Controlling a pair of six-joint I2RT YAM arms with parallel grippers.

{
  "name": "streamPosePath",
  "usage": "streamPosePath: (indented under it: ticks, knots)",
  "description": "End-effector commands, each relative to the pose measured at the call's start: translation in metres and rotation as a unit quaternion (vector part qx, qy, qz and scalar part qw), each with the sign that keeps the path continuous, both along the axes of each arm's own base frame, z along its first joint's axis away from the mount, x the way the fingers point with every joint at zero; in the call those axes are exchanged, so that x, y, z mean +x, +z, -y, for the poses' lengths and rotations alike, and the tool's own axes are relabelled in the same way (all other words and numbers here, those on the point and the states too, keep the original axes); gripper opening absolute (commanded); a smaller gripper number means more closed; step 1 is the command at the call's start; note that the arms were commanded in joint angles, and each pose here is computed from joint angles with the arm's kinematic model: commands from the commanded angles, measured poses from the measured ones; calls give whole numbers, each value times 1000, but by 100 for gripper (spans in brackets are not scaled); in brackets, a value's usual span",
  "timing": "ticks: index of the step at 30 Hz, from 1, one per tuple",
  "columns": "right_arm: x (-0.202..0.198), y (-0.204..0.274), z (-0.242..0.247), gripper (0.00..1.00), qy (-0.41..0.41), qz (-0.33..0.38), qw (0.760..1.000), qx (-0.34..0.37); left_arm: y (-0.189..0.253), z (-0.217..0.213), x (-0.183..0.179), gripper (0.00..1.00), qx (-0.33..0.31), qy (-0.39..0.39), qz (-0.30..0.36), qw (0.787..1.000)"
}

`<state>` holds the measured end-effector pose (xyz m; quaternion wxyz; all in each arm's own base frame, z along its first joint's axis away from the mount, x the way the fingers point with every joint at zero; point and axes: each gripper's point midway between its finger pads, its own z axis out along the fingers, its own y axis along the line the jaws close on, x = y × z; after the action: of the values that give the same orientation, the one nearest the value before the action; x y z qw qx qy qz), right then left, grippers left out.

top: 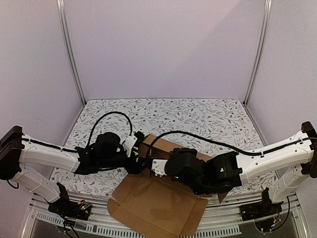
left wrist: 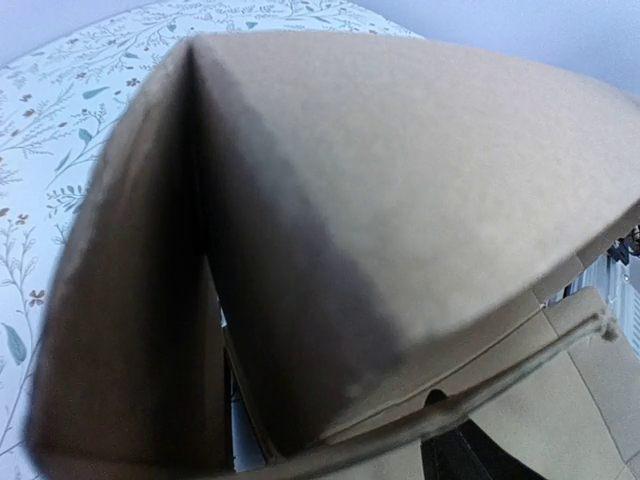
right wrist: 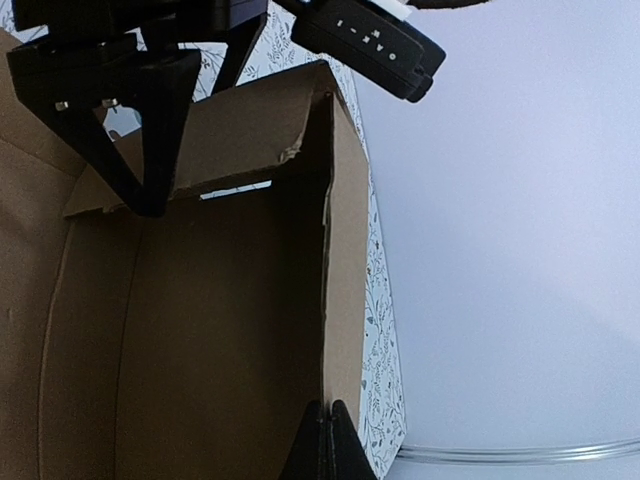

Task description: Fold the paper box

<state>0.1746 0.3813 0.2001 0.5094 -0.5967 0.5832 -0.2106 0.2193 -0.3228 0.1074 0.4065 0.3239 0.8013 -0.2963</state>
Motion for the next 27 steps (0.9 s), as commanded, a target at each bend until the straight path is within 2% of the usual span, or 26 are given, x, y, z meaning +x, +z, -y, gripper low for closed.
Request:
streamPosePath:
  ticks: [1,13,27]
  knots:
    - [-3,-14,-2,0,7,-24,1000,-12,15,8,-12,68,-34,-49,0,998]
    - [0,-12,-4,0,2,-31,1000,-1,12,23,-15,67,-65,-54,-37,996]
    - [10,-6,-10,0,-24,-21,999,6,3,20,-21,71,-44,-27,-27,998]
